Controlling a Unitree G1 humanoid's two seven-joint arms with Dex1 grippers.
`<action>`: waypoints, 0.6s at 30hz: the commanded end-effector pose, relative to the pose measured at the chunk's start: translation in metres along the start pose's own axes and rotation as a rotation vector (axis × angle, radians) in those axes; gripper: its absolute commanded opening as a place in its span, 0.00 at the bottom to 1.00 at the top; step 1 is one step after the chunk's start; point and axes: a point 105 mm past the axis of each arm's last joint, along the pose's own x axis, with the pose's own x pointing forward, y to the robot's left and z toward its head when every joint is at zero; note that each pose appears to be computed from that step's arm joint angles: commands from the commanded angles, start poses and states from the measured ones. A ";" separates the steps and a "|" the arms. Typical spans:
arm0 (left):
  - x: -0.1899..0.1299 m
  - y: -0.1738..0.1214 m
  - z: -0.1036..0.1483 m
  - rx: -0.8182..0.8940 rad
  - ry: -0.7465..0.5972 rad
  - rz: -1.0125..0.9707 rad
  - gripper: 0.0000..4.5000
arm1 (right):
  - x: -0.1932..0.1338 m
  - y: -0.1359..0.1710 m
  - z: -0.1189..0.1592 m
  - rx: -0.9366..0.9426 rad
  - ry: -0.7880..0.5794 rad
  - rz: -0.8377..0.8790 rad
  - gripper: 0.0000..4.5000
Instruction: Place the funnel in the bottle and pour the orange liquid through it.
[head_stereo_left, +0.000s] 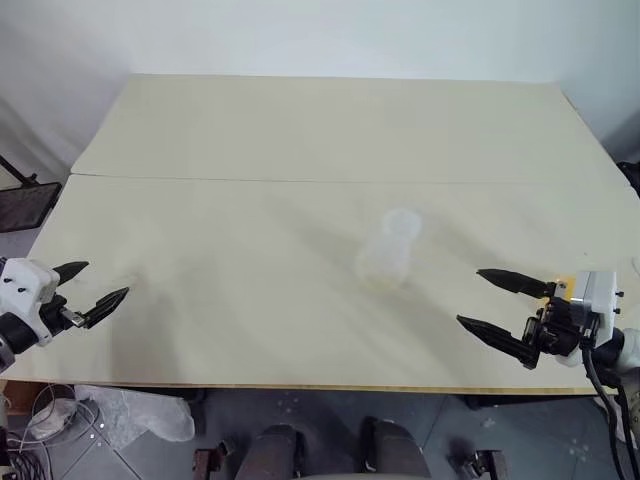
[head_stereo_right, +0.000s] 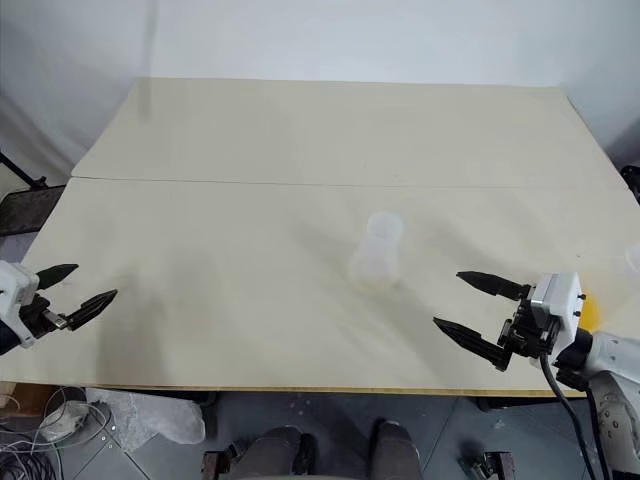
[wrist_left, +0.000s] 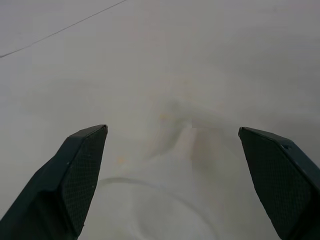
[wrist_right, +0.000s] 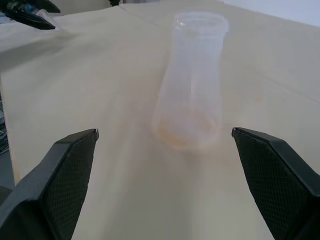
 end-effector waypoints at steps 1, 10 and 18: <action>0.000 0.005 0.007 0.043 -0.003 -0.009 1.00 | 0.000 0.006 0.015 -0.057 -0.042 0.009 1.00; 0.006 0.007 0.008 0.041 -0.008 -0.017 1.00 | 0.010 0.035 0.037 -0.068 -0.125 0.138 1.00; 0.000 0.017 0.010 0.045 -0.010 0.029 1.00 | 0.024 0.045 0.040 -0.072 -0.096 0.282 1.00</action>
